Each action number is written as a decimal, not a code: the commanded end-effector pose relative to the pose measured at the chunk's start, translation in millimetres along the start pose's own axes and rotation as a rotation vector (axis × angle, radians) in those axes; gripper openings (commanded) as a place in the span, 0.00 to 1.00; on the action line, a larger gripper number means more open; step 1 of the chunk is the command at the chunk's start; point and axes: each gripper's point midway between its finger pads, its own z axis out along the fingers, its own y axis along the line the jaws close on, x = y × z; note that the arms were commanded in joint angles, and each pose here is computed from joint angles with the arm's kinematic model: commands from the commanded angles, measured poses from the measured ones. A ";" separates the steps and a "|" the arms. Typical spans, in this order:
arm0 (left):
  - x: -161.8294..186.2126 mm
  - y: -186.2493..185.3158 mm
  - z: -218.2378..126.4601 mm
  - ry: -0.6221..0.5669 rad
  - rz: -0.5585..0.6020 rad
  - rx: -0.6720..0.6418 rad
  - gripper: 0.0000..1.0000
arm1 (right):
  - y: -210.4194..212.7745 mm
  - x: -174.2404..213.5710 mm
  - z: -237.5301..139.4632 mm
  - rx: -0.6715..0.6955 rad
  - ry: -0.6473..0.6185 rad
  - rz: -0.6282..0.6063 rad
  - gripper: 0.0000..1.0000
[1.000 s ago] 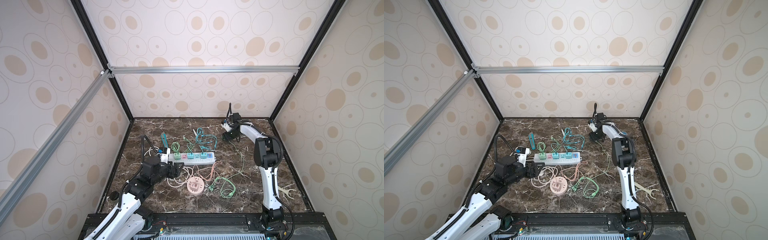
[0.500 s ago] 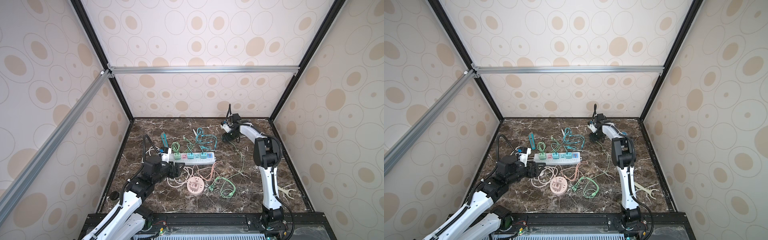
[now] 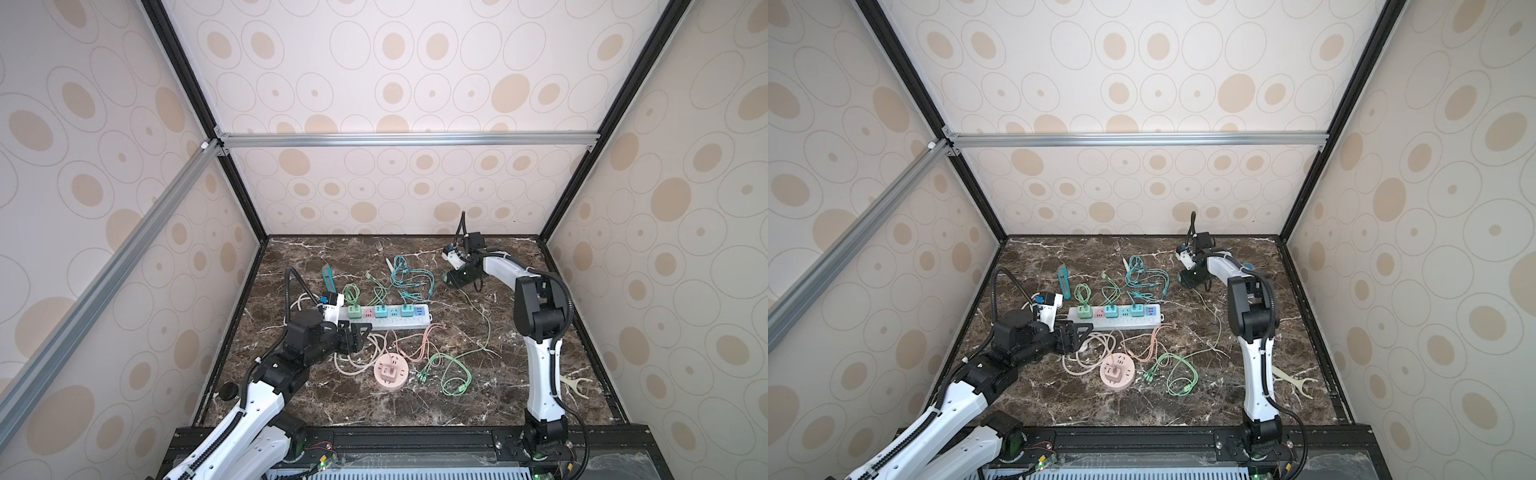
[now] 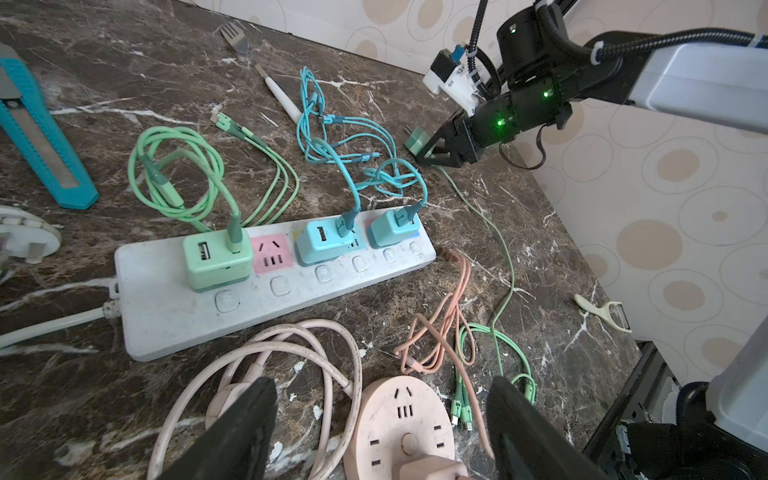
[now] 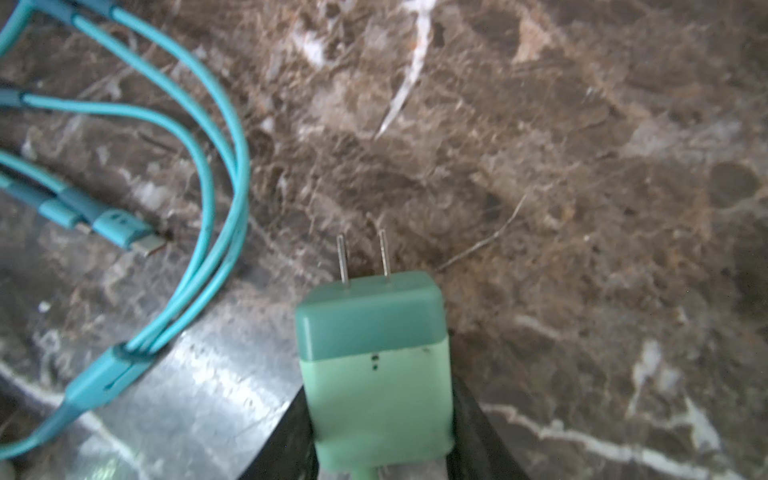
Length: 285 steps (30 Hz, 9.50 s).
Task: Insert the plug
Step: 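Grasp the green charger with the right gripper and lift it, then carry the green charger toward the left gripper while the left arm moves to meet it, then close the left gripper on the green charger while the right gripper keeps holding, then raise the green charger high with both grippers together, then open the left gripper while the right gripper lowers the green charger toward the round socket, then align and press the green charger prongs into the pink round socket with the right gripper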
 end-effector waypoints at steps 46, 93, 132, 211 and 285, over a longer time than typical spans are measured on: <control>-87.4 -127.2 12.9 0.020 0.090 0.546 0.67 | 273.3 -24.4 -262.2 0.006 -0.738 -0.925 0.32; -111.0 -106.3 19.7 -0.146 0.063 0.417 0.00 | 282.1 21.9 -309.9 -0.376 -0.763 -0.368 0.71; -125.2 -176.0 -77.9 -0.429 0.180 0.899 0.00 | 332.2 -35.2 -366.4 -1.071 -1.068 -0.149 0.65; 25.7 15.9 27.7 0.165 -0.036 -0.081 0.44 | 303.6 68.9 -196.0 -0.461 -0.284 -0.420 0.17; 139.2 27.6 68.7 0.473 -0.150 -0.060 0.26 | 342.5 101.2 -82.6 -0.411 0.006 -0.626 0.12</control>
